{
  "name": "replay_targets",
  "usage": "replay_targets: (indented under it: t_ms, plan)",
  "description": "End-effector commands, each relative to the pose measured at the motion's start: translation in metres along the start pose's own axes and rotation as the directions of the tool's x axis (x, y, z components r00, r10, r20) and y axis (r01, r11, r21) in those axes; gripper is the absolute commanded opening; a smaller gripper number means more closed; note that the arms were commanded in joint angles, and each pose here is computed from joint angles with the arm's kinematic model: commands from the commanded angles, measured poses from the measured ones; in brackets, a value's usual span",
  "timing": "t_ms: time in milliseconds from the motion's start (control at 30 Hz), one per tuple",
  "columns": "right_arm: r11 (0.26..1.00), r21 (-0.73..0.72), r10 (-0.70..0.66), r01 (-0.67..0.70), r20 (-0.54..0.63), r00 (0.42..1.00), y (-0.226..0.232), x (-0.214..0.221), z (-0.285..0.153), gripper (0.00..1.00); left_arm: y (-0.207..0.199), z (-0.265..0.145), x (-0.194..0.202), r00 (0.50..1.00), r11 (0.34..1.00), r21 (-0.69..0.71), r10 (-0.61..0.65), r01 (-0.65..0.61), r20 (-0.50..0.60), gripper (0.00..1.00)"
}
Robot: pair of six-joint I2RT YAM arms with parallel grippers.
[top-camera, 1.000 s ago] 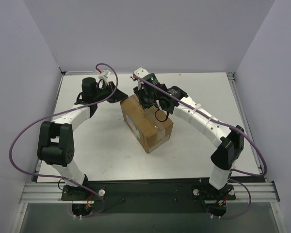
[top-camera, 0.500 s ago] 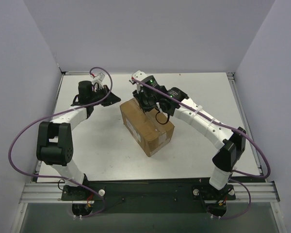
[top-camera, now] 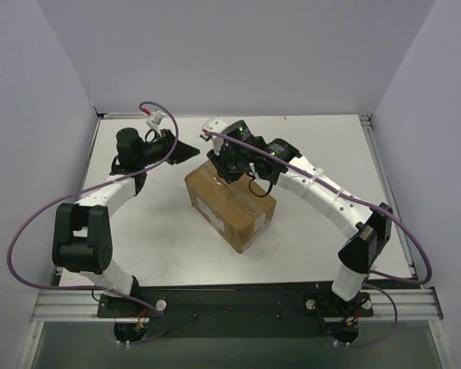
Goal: Unpack the express box
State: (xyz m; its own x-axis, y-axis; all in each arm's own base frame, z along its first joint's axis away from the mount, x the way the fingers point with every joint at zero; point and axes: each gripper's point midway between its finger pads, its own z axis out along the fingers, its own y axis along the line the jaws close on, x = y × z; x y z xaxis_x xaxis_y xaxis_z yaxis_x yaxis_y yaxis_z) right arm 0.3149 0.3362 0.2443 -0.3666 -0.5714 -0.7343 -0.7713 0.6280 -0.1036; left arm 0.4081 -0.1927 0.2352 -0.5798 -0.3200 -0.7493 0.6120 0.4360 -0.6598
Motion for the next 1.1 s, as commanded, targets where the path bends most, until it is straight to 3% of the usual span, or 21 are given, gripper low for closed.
replay_targets:
  t_ms: [0, 233, 333, 367, 500, 700, 833, 1067]
  plan:
    - [0.994, -0.107, -0.029, 0.031, 0.022, 0.999, 0.020, -0.007, -0.015, 0.00, -0.021, 0.001, 0.008, 0.995, 0.995, 0.019, 0.098, -0.098, -0.031, 0.35]
    - [0.981, -0.180, -0.061, 0.067, 0.037, 0.997, 0.030, -0.011, -0.009, 0.00, -0.020, -0.008, 0.011, 0.992, 0.992, -0.040, 0.119, -0.121, -0.045, 0.35]
    - [0.980, -0.189, -0.059, 0.065, 0.039, 0.998, 0.030, -0.011, -0.009, 0.00, -0.036, -0.010, 0.005, 0.989, 0.989, 0.006, 0.147, -0.147, -0.027, 0.21]
    - [0.979, -0.194, -0.058, 0.065, 0.040, 0.998, 0.030, -0.011, -0.009, 0.00, -0.041, -0.011, 0.006, 0.989, 0.989, 0.027, 0.147, -0.147, -0.024, 0.11]
    - [0.982, -0.182, -0.053, 0.059, 0.034, 0.998, 0.025, -0.007, -0.010, 0.00, -0.058, -0.008, 0.015, 0.996, 0.989, 0.118, 0.088, -0.085, -0.020, 0.00]
    - [0.986, -0.160, -0.048, 0.049, 0.011, 0.999, 0.023, 0.002, -0.010, 0.00, -0.052, 0.012, 0.051, 0.993, 0.994, 0.095, 0.059, -0.049, -0.102, 0.00]
    - [0.995, -0.101, -0.027, 0.026, -0.002, 1.000, 0.013, 0.005, -0.011, 0.00, -0.023, 0.016, 0.065, 0.993, 0.999, -0.028, -0.029, 0.026, -0.114, 0.00]
    - [0.999, -0.045, 0.016, -0.017, -0.021, 1.000, 0.008, 0.016, -0.019, 0.00, 0.003, 0.012, 0.080, 0.991, 0.989, -0.146, -0.049, 0.031, -0.125, 0.00]
